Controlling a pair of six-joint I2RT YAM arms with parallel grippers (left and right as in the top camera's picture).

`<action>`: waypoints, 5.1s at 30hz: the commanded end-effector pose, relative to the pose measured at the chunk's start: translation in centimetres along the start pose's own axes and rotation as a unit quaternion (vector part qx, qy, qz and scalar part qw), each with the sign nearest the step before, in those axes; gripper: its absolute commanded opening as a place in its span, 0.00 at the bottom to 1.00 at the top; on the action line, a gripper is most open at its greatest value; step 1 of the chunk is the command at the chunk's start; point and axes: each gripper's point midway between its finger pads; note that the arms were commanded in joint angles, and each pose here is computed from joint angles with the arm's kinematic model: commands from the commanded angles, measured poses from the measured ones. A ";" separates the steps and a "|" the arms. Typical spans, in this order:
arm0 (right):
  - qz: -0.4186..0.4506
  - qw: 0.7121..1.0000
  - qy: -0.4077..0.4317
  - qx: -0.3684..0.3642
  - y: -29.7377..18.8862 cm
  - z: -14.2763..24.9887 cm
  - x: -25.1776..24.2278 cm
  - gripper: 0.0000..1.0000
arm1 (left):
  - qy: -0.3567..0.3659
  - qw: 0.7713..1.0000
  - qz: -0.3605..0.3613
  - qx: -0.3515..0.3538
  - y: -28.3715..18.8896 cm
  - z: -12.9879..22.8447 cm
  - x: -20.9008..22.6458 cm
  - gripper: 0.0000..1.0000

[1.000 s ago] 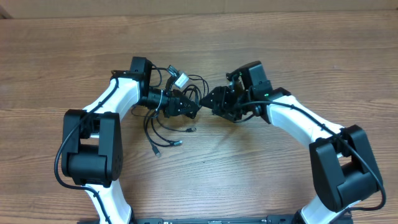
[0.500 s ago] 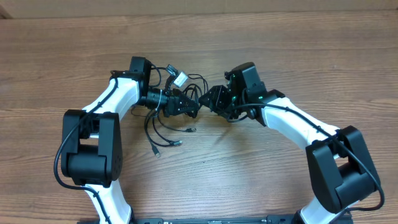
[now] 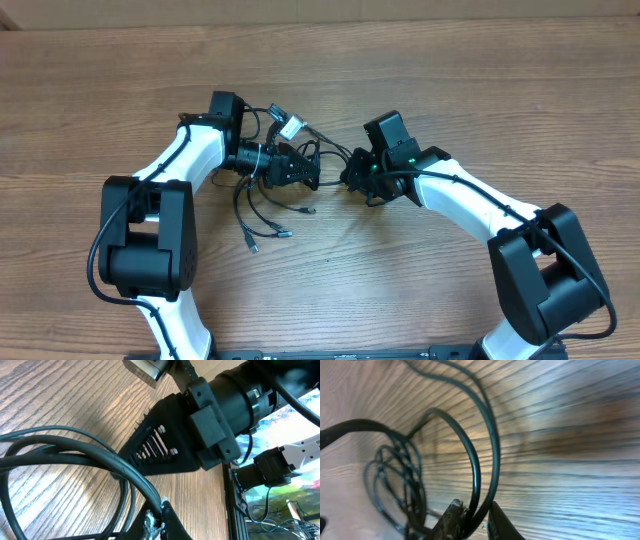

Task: Untangle cables

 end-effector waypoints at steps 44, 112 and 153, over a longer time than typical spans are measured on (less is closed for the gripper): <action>-0.144 0.989 0.026 0.034 -1.4 -1.2 4.6 0.64 | -0.014 0.998 0.048 -0.034 -0.5 -1.9 -2.5 0.04; -0.105 0.994 0.029 0.018 1.6 0.5 5.4 0.04 | -0.065 0.997 0.035 -0.025 0.5 -2.4 -2.1 0.04; -0.304 0.945 -0.048 0.111 1.6 -0.4 6.3 0.04 | -0.109 0.989 -0.097 -0.027 -3.1 -1.8 3.0 0.95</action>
Point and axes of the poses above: each gripper's point midway between its finger pads, its own y axis out along the fingers, its own x axis along the line the jaws close on, z = x × y, and after that the axes turned 7 degrees about -y, right-handed
